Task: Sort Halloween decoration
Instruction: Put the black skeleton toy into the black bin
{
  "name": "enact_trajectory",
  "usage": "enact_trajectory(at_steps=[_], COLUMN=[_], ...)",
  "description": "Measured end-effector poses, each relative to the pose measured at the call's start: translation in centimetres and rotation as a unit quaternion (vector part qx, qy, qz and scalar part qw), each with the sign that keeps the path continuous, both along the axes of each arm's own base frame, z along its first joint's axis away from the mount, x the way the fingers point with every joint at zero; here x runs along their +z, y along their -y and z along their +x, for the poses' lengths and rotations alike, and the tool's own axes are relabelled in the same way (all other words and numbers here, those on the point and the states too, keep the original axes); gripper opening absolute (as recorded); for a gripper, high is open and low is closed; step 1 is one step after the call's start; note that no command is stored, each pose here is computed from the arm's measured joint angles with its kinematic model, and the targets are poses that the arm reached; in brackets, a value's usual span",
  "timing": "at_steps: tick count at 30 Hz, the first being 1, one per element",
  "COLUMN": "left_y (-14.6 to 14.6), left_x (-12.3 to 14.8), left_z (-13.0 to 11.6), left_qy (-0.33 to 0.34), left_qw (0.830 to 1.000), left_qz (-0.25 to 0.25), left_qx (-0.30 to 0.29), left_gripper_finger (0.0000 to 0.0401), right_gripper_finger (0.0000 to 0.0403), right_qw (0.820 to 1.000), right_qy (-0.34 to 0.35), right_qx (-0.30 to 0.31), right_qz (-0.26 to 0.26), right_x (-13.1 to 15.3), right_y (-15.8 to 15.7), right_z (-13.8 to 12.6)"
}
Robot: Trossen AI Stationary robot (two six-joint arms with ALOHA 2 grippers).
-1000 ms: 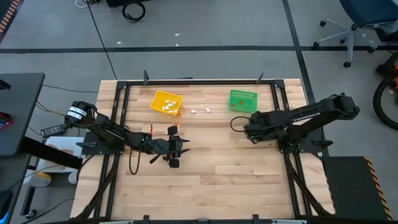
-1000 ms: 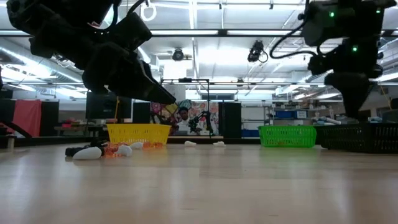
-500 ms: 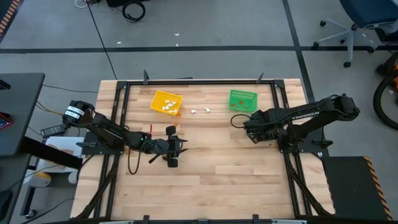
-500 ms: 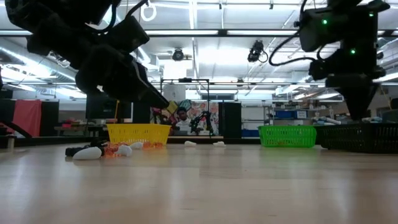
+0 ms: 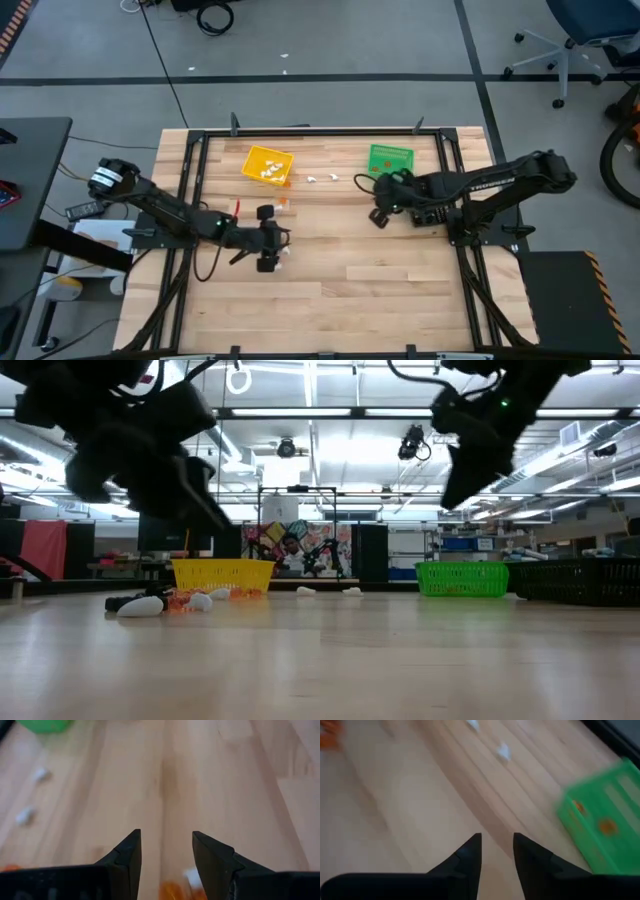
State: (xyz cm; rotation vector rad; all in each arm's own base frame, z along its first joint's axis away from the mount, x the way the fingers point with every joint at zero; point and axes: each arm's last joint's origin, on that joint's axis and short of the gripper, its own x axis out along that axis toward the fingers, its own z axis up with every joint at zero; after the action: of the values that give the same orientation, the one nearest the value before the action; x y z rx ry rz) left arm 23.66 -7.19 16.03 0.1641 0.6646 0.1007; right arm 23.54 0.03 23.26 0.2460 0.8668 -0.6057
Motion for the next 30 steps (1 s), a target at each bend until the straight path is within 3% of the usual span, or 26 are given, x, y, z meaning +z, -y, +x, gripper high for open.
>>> enact_trajectory(at_steps=[6,14,22,27,30], left_y=[0.8,1.3,1.1,1.0,1.0], left_x=[-0.5,-0.3,2.0,2.5,2.7], left_z=[-1.0,-1.9,-2.3,-2.7,-2.6], left_qy=[-0.040,-0.056,-0.136,-0.196,-0.200], left_qw=[0.999,0.998,0.991,0.980,0.978], left_qz=[-0.001,0.001,0.014,0.041,0.047], left_qx=[-0.007,-0.017,0.001,-0.018,-0.041], left_gripper_finger=[0.0151,0.0151,0.0151,0.0151,0.0147], right_gripper_finger=[0.0117,0.0117,0.0117,0.0117,0.0117], right_qw=[0.992,0.966,0.962,0.961,0.958], right_qy=[0.077,0.150,0.163,0.164,0.171], right_qx=[0.098,0.208,0.220,0.224,0.230], right_qz=[-0.020,-0.017,-0.010,-0.012,-0.021], right_x=[-0.5,-4.4,-8.1,-9.0,-8.9], right_y=[-0.4,-1.2,-1.4,-1.6,-1.9], right_z=[3.7,9.1,11.2,11.6,11.7])
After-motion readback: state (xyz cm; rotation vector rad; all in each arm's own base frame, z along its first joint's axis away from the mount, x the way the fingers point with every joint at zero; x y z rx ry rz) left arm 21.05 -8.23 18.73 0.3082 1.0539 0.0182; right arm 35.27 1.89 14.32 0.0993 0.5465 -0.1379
